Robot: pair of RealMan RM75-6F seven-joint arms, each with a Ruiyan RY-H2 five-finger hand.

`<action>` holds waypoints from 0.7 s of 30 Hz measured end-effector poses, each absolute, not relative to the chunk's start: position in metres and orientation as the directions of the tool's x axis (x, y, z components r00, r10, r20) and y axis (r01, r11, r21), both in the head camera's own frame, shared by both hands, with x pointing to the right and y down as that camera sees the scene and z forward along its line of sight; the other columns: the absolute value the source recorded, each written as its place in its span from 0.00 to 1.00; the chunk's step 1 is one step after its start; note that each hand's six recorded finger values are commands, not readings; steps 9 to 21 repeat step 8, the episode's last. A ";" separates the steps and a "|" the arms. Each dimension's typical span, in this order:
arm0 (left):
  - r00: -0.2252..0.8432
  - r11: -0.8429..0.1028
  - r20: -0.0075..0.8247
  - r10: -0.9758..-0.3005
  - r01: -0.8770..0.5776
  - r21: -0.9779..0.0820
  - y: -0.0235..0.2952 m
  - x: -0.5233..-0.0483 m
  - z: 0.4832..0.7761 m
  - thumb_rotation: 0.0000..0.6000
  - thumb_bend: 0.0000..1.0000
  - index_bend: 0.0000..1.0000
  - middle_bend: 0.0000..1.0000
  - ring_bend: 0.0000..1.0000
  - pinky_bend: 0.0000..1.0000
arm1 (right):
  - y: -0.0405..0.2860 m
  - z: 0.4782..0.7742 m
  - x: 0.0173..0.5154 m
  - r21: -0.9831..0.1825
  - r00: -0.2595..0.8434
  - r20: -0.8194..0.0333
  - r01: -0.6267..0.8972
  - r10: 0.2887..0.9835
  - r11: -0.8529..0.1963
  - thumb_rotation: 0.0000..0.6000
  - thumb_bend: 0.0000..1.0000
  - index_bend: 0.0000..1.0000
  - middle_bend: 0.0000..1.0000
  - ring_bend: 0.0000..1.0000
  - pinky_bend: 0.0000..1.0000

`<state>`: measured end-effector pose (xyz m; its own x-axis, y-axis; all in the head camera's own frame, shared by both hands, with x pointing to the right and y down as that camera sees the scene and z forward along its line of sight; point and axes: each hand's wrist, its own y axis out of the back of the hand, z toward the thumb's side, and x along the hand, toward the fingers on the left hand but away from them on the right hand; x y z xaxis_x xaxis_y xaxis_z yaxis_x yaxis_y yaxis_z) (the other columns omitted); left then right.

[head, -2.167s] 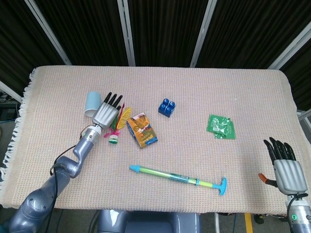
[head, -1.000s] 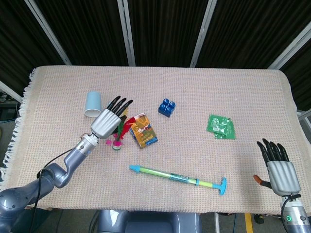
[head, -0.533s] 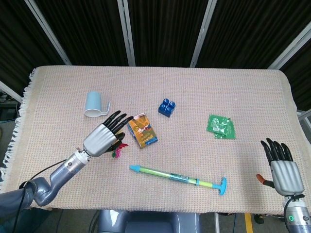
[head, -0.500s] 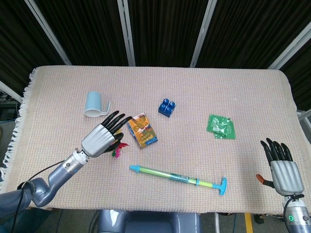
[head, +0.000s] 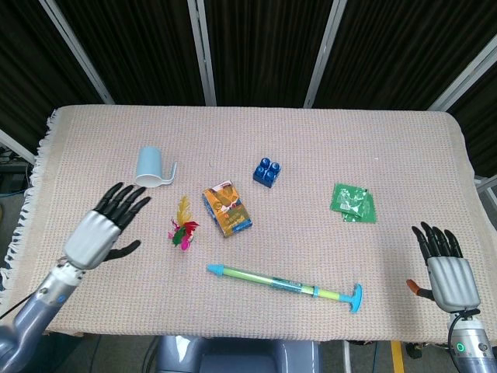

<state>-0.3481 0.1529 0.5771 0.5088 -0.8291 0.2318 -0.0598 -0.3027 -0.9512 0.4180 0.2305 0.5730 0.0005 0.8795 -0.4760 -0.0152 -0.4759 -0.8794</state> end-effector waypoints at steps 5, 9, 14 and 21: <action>0.263 -0.323 0.329 -0.907 0.065 -0.944 0.189 -0.412 0.566 1.00 0.21 0.00 0.00 0.00 0.00 | 0.230 0.573 0.419 -0.879 -0.003 -0.476 -0.010 0.879 -0.476 1.00 0.11 0.00 0.00 0.00 0.00; 0.142 -0.330 0.337 -0.931 0.073 -0.941 0.215 -0.436 0.563 1.00 0.21 0.00 0.00 0.00 0.00 | 0.230 0.572 0.419 -0.880 -0.006 -0.475 -0.010 0.880 -0.475 1.00 0.10 0.00 0.00 0.00 0.00; 0.142 -0.330 0.337 -0.931 0.073 -0.941 0.215 -0.436 0.563 1.00 0.21 0.00 0.00 0.00 0.00 | 0.230 0.572 0.419 -0.880 -0.006 -0.475 -0.010 0.880 -0.475 1.00 0.10 0.00 0.00 0.00 0.00; 0.142 -0.330 0.337 -0.931 0.073 -0.941 0.215 -0.436 0.563 1.00 0.21 0.00 0.00 0.00 0.00 | 0.230 0.572 0.419 -0.880 -0.006 -0.475 -0.010 0.880 -0.475 1.00 0.10 0.00 0.00 0.00 0.00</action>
